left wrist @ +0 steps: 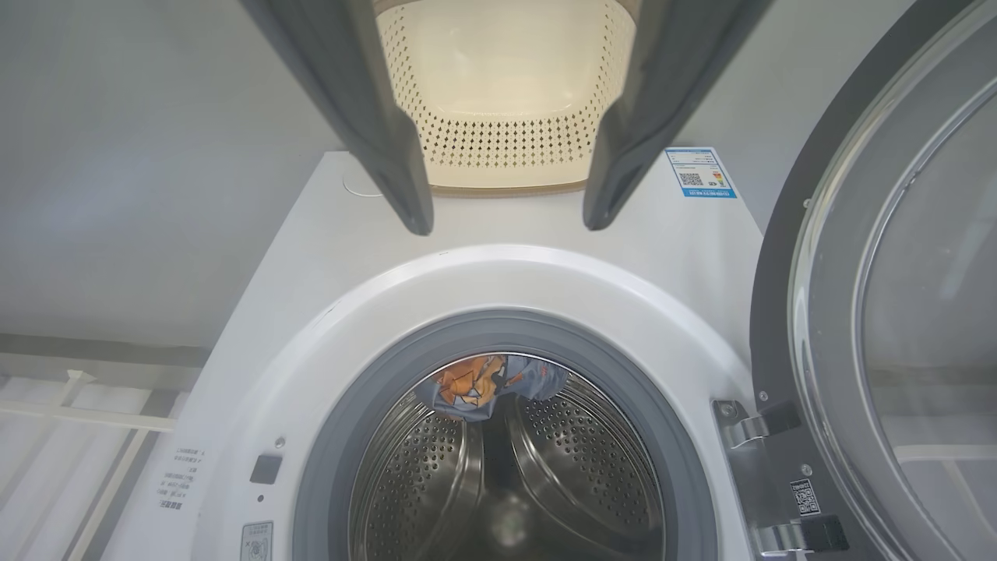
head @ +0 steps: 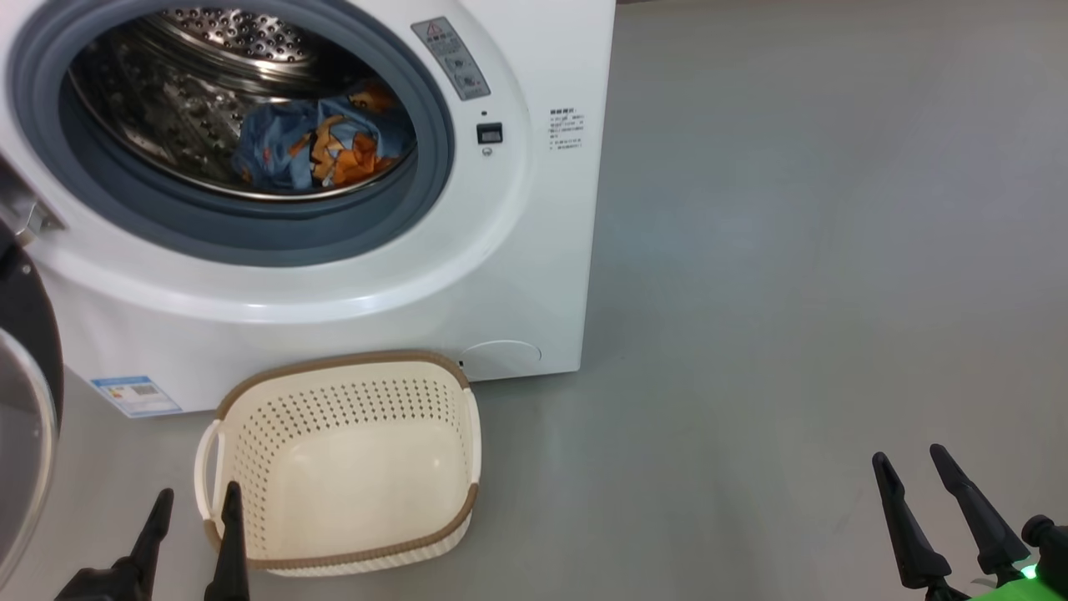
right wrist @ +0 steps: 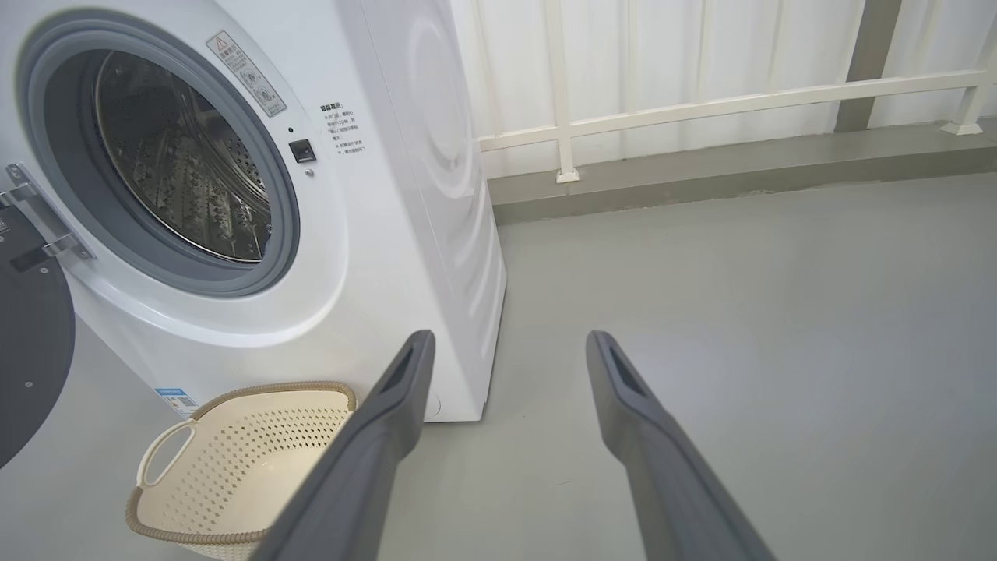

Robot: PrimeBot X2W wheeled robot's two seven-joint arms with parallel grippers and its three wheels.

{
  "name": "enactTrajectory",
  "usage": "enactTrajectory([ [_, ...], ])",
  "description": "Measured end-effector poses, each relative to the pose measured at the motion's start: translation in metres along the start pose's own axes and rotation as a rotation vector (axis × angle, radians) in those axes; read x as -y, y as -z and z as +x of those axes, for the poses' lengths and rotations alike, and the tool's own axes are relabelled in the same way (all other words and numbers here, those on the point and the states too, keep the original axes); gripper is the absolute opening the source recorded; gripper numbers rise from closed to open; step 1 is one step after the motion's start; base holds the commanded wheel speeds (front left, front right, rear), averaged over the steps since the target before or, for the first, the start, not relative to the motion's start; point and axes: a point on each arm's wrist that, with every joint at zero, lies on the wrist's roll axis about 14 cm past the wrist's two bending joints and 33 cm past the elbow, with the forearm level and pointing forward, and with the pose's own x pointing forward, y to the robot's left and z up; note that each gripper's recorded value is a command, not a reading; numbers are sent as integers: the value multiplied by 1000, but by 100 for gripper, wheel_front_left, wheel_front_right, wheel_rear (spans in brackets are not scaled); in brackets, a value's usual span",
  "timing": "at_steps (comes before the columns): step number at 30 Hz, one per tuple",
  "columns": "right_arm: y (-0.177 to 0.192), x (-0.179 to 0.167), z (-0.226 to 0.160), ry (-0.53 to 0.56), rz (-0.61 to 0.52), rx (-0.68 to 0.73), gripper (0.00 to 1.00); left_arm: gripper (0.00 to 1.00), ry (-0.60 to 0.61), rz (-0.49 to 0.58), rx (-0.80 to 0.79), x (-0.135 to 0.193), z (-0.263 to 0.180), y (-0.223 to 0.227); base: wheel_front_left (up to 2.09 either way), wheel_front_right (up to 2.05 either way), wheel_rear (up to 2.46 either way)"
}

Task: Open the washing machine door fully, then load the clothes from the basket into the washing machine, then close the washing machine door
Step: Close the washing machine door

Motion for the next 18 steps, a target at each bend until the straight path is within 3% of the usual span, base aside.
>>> enactTrajectory([
  [18,5,-18,8,-60,5,-13,100,100,-42,-22,-6,-12,-11,2,-17,17,0],
])
